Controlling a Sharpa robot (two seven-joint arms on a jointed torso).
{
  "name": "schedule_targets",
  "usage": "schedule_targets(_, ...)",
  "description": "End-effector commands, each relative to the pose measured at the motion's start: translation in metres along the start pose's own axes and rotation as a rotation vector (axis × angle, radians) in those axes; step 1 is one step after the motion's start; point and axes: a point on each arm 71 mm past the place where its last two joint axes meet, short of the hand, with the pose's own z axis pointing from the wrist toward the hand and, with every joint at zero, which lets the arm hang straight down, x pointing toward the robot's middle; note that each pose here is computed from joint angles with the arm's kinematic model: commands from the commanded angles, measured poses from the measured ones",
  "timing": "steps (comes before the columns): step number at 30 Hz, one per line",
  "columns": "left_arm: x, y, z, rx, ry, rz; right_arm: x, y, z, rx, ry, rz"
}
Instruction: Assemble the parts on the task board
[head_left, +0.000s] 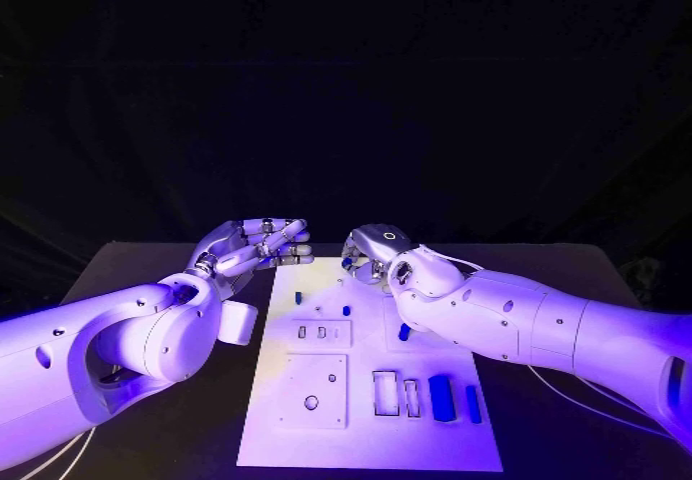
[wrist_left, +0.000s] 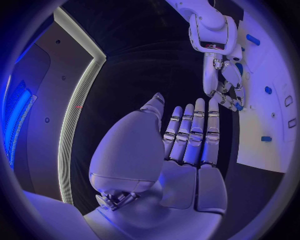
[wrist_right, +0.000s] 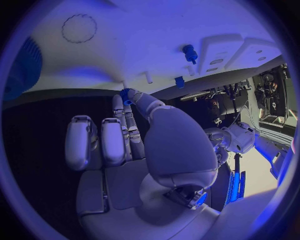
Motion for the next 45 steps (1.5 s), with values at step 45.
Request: schedule_targets(45, -0.0081, -0.0021, 0.0038, 0.006, -0.01, 0.011, -0.062, -0.08, -0.057, 0.187, 0.139, 0.208)
